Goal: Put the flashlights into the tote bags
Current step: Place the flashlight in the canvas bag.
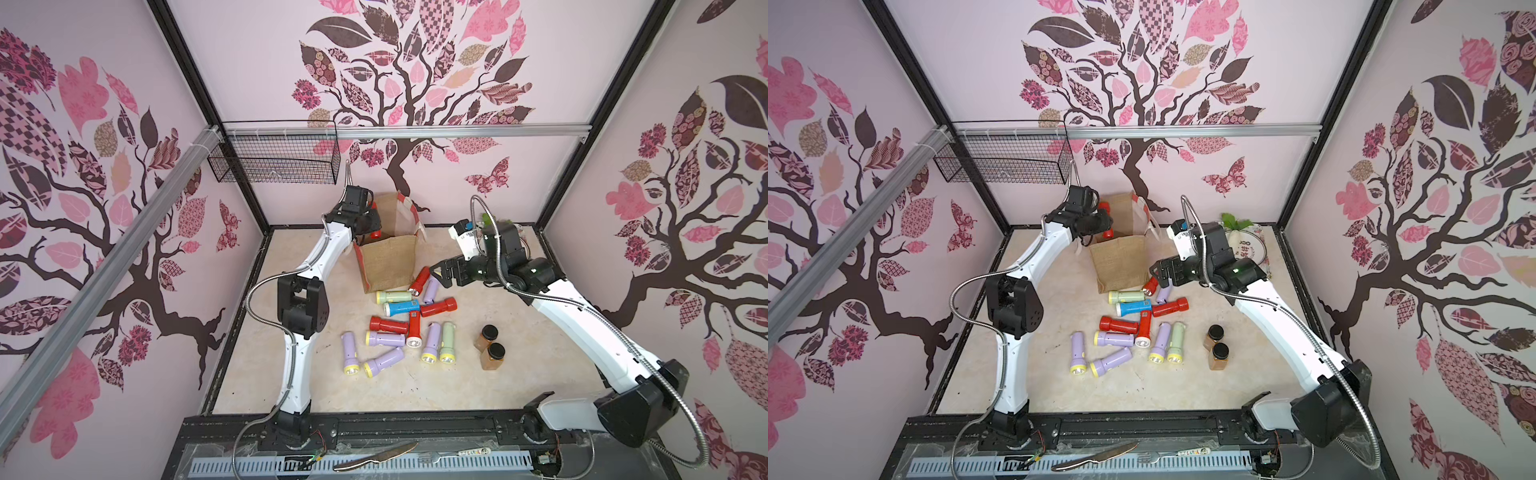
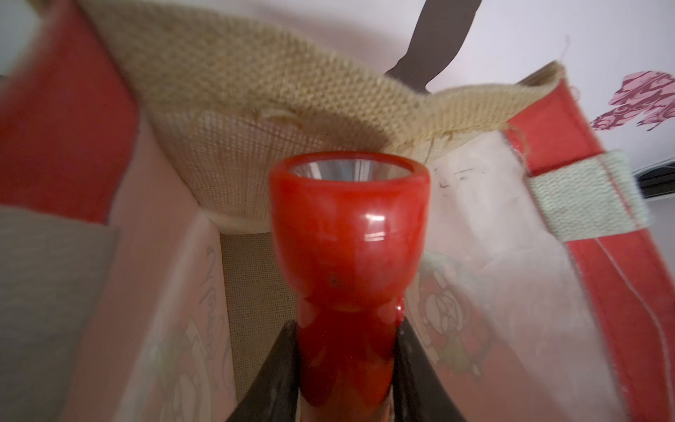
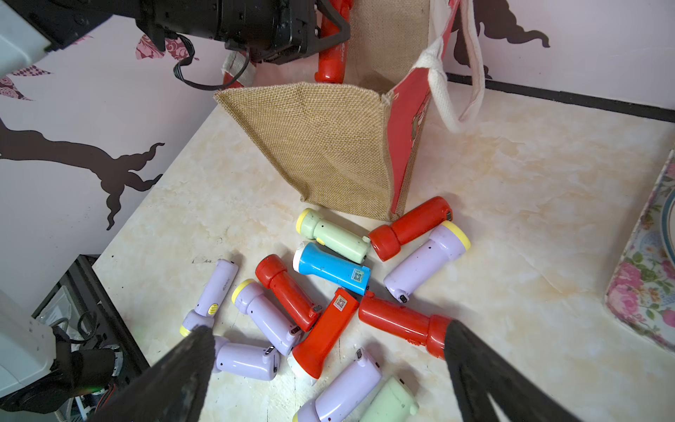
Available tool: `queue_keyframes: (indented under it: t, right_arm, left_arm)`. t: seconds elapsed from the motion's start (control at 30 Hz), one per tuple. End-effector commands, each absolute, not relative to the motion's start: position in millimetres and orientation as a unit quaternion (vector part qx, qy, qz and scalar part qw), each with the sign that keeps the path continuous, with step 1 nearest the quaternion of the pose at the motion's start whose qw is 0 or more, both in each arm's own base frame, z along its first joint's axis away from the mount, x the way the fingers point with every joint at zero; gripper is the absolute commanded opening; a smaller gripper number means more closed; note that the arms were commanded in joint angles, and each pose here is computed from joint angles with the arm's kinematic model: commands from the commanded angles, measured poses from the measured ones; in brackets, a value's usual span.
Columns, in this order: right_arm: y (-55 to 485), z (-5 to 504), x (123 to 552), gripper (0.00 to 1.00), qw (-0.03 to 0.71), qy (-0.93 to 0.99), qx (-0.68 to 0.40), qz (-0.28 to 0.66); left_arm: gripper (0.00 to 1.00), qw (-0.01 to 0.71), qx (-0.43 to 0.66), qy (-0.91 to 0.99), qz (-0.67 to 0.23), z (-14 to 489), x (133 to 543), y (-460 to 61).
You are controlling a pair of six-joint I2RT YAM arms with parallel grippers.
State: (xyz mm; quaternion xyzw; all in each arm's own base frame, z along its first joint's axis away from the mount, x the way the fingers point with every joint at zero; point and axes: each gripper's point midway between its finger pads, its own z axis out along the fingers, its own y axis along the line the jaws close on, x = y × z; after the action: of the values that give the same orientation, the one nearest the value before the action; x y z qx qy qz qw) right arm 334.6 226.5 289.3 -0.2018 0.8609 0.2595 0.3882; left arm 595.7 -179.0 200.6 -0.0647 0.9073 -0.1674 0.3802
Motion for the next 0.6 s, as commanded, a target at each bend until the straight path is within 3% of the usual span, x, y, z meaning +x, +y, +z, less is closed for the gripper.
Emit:
queue_keyframes:
  t: [0.0, 0.2, 0.57]
  right_arm:
    - [230.3, 301.0, 342.3, 1.0, 0.402, 0.854, -0.204, 0.258]
    - [231.0, 301.3, 343.6, 1.0, 0.402, 0.855, -0.204, 0.258]
    - [230.2, 303.9, 345.3, 1.0, 0.406, 0.854, -0.202, 0.254]
  left_arm:
    - [0.0, 0.41, -0.061, 0.894, -0.17, 220.3, 607.5, -178.6]
    - [0.04, 0.402, -0.061, 0.898, -0.166, 207.6, 608.4, -178.9]
    - [0.42, 0.428, -0.055, 0.886, -0.17, 233.5, 606.0, -178.1]
